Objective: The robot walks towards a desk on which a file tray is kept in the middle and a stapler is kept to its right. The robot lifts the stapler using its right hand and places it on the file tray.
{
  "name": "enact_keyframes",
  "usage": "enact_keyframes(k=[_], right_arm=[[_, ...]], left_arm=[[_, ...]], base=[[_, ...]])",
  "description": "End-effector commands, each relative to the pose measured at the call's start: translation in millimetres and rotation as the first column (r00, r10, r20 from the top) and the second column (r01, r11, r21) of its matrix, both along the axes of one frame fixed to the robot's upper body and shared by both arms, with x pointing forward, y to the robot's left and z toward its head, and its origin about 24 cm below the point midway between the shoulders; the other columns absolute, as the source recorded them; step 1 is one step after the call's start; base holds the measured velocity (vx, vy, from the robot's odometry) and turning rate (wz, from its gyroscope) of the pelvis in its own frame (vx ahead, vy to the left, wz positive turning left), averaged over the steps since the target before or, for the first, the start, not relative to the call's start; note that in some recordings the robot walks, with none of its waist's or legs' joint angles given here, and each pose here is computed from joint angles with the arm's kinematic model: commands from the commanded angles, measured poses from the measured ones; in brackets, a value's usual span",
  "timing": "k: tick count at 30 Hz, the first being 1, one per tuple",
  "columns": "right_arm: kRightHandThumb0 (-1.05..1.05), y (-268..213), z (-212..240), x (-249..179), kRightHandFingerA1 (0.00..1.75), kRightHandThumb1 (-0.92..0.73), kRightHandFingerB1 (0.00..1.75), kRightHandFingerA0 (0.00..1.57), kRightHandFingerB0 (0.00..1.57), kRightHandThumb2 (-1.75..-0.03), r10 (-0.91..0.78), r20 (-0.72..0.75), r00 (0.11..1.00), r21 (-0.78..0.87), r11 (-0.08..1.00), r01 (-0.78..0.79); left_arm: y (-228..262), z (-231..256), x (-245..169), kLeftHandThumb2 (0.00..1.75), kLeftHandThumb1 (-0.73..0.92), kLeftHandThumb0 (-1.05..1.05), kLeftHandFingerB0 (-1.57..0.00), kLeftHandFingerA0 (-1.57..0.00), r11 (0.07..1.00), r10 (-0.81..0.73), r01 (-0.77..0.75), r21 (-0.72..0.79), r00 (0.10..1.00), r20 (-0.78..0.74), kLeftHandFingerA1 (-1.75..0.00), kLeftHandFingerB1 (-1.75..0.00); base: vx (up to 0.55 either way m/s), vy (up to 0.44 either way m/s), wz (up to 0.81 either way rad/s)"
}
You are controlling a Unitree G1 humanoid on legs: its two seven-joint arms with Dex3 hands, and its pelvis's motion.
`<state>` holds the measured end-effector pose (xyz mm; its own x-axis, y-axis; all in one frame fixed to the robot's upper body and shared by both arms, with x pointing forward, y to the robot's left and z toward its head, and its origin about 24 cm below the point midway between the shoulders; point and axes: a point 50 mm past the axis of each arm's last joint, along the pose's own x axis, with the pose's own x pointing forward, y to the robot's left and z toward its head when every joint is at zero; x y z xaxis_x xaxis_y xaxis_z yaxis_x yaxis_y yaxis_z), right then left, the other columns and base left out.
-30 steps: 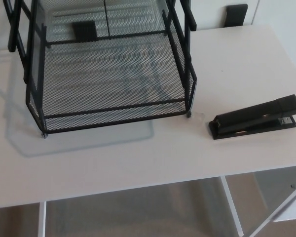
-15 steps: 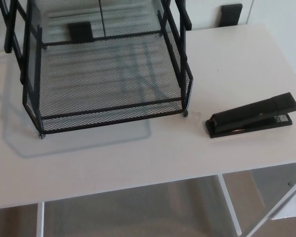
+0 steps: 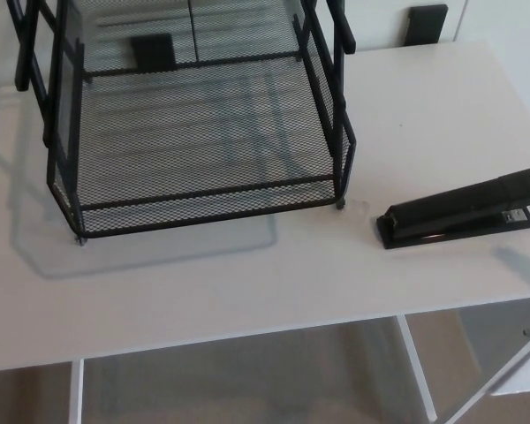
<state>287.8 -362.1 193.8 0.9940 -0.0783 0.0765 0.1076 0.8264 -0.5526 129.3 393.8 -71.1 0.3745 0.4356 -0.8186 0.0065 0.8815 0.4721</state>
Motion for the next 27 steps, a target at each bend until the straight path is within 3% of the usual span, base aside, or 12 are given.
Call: enact_keyframes(k=[1,2,4,7,8,9,12,13,14,25,27], right_arm=[[-0.74,93,56,41,0.12,-0.43,0.08,0.00,0.00,-0.79,0.253,-0.145,0.956,-0.393,0.872,-0.291],[-0.74,93,56,41,0.12,-0.43,0.08,0.00,0.00,-0.79,0.251,-0.148,0.957,-0.394,0.872,-0.290],[-0.62,114,42,52,0.22,-0.38,0.28,0.00,0.00,-0.81,0.281,-0.224,0.933,-0.456,0.816,-0.355],[-0.63,132,26,59,0.18,-0.39,0.24,0.00,0.00,-0.80,0.298,-0.324,0.898,-0.459,0.780,-0.425],[-0.66,140,15,64,0.14,-0.39,0.23,0.02,0.06,-0.79,0.306,-0.365,0.879,-0.465,0.759,-0.457],[-0.64,145,9,67,0.18,-0.38,0.26,0.01,0.04,-0.80,0.304,-0.395,0.867,-0.465,0.748,-0.474],[-0.60,153,-4,70,0.20,-0.36,0.31,0.01,0.05,-0.79,0.318,-0.434,0.843,-0.442,0.740,-0.507],[-0.64,160,-12,74,0.28,-0.46,0.28,0.02,0.06,-0.57,0.302,-0.462,0.834,-0.460,0.722,-0.516],[-0.58,163,-15,75,0.26,-0.35,0.32,0.01,0.01,-0.80,0.298,-0.468,0.832,-0.461,0.721,-0.518],[-0.57,171,-22,94,0.29,-0.35,0.36,0.00,0.03,-0.81,0.229,-0.531,0.816,-0.476,0.715,-0.511],[-0.61,172,-21,96,0.30,-0.37,0.33,0.01,0.05,-0.80,0.202,-0.535,0.821,-0.530,0.676,-0.512]], left_arm=[[-1,-5,-9,1.34,0.44,-0.79,-0.20,-0.36,0.999,0.044,-0.044,0.001,0.999,0.018,-0.94,-0.82],[-2,-5,-9,1.34,0.44,-0.79,-0.20,-0.36,0.999,0.044,-0.044,0.000,0.999,0.018,-0.94,-0.82],[-2,-5,-9,1.36,0.44,-0.78,-0.21,-0.43,0.999,0.042,-0.042,0.004,0.999,0.019,-0.98,-0.83],[-2,-6,-9,1.34,0.45,-0.82,-0.21,-0.44,1.000,0.010,-0.010,0.022,1.000,0.003,-0.98,-0.82],[-2,-6,-9,1.33,0.45,-0.81,-0.19,-0.42,0.999,0.020,-0.020,0.025,1.000,0.003,-0.95,-0.80],[-2,-6,-9,1.34,0.55,-0.61,0.00,-0.29,0.999,0.029,-0.029,0.026,1.000,0.000,-0.84,-0.68],[-4,-8,-10,1.35,0.55,-0.61,0.00,-0.28,0.999,0.040,-0.040,0.019,0.999,0.001,-0.84,-0.68],[-4,-8,-10,1.40,0.42,-0.79,-0.21,-0.44,1.000,0.025,-0.026,0.011,1.000,0.014,-1.03,-0.87],[-4,-7,-10,1.38,0.43,-0.81,-0.22,-0.45,1.000,0.020,-0.020,0.013,1.000,0.011,-1.02,-0.86],[-6,-10,-10,1.34,0.44,-0.81,-0.22,-0.40,0.999,0.029,-0.029,0.017,1.000,0.003,-0.96,-0.83],[-8,-10,-9,1.39,0.42,-0.80,-0.25,-0.42,0.999,0.039,-0.039,0.003,0.999,0.026,-1.02,-0.89]], base=[[0.00,0.000,0.00],[0.00,0.000,0.00],[0.00,0.000,0.00],[0.00,0.000,0.00],[0.00,0.000,0.00],[0.00,0.000,0.00],[0.00,0.000,0.00],[0.00,0.000,0.00],[0.00,0.000,0.00],[0.00,0.000,0.00],[0.00,0.000,0.00]])
